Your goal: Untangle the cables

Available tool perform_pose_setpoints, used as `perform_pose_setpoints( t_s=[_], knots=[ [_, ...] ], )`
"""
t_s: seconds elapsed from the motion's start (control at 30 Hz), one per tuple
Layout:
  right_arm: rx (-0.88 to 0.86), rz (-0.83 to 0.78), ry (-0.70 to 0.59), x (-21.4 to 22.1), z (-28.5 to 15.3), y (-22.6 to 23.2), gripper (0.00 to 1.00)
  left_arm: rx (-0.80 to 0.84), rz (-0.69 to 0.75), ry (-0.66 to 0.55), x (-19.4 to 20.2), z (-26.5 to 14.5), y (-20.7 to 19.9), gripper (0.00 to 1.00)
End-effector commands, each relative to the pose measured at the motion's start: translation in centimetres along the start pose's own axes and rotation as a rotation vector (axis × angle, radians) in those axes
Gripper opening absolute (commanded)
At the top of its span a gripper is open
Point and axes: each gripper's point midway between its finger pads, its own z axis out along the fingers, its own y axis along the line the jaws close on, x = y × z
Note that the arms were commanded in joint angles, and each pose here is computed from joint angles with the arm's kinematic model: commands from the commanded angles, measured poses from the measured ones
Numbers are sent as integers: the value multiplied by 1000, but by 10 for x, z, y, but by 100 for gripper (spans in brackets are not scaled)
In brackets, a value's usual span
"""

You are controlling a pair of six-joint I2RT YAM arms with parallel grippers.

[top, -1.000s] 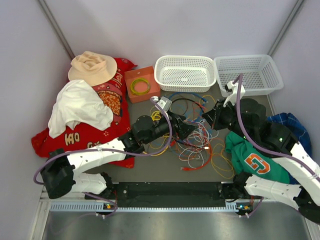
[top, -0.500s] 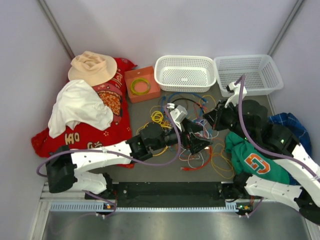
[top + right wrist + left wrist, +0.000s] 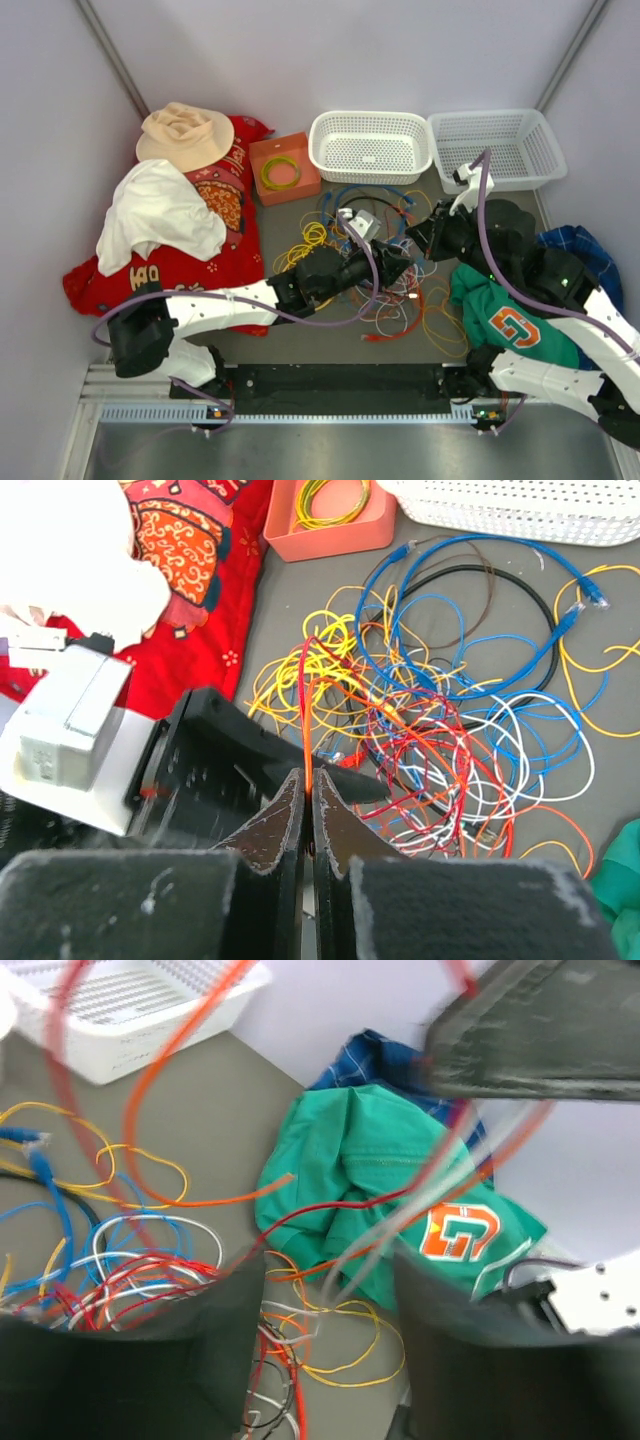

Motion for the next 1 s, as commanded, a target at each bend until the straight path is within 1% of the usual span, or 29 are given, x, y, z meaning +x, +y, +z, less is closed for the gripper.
perform_pose_setpoints(
  t_s=[0.0, 0.03, 0.07, 0.13, 0.17, 0.2, 0.23, 0.27, 0.3, 0.33, 0.37, 0.4, 0.47, 0.5, 0.57, 0.6, 0.63, 0.67, 0.7, 0.77, 0.8, 0.83, 0.87, 0.9, 0.93, 0.97],
  knots=[
    [-51, 37, -62, -21, -11, 12, 0, -63, 29, -86, -23, -6, 12, 27],
    [-53, 39, -66, -22, -12, 12, 0, -65, 35, -88, -24, -6, 13, 4],
    [-49, 39, -67, -23, -13, 11, 0, -74, 35, -81, -22, -6, 14, 0],
    [-37, 34, -78, -27, -15, 9, 0, -115, 33, -83, -23, -8, 22, 0],
    [-33, 32, -87, -32, -19, 9, 1, -166, 29, -44, -13, -12, 33, 0],
    [-16, 16, -102, -38, -21, 6, 8, -219, 12, -28, -10, -15, 42, 0],
    [-9, 9, -106, -41, -22, 6, 12, -284, -23, -19, -8, -20, 58, 0],
    [-11, 6, -128, -51, -29, 8, 18, -343, -32, 44, 9, -28, 73, 0],
    [-1, -8, -139, -56, -31, 6, 24, -400, -56, 56, 14, -40, 93, 0],
    [2, -16, -145, -60, -31, 7, 26, -437, -116, 64, 21, -48, 103, 0],
    [-4, -20, -158, -66, -34, 9, 27, -464, -147, 68, 24, -57, 112, 0],
    [3, -27, -162, -68, -35, 8, 28, -511, -174, 73, 30, -76, 129, 0],
    [11, -34, -161, -68, -33, 7, 27, -552, -222, 50, 31, -93, 140, 0],
    [13, -34, -161, -67, -31, 7, 22, -578, -228, 38, 30, -108, 146, 0],
    [21, -40, -146, -60, -25, 5, 19, -596, -228, 24, 27, -118, 149, 0],
    [17, -39, -136, -56, -22, 5, 20, -606, -226, 4, 21, -125, 150, 0],
    [21, -42, -120, -49, -15, 4, 21, -619, -214, 16, 22, -129, 152, 0],
    [22, -40, -108, -43, -11, 3, 24, -616, -210, 13, 20, -131, 150, 0],
    [15, -43, -92, -37, -7, 4, 29, -605, -208, 0, 13, -131, 147, 0],
    [14, -49, -39, -16, 8, 2, 34, -600, -192, 4, 7, -131, 144, 0],
    [-15, -54, -6, -6, 14, 7, 38, -585, -184, -14, -6, -129, 139, 0],
    [-17, -62, 40, 12, 23, 4, 39, -582, -180, -19, -12, -128, 137, 0],
    [-29, -61, 50, 18, 29, 6, 41, -577, -172, -19, -17, -127, 135, 0],
    [-42, -58, 82, 28, 35, 8, 43, -560, -158, -39, -33, -124, 128, 0],
    [-41, -62, 116, 43, 43, 5, 45, -550, -150, -45, -40, -122, 125, 0],
    [-53, -59, 126, 48, 48, 7, 46, -549, -139, -41, -44, -122, 123, 0]
  ],
)
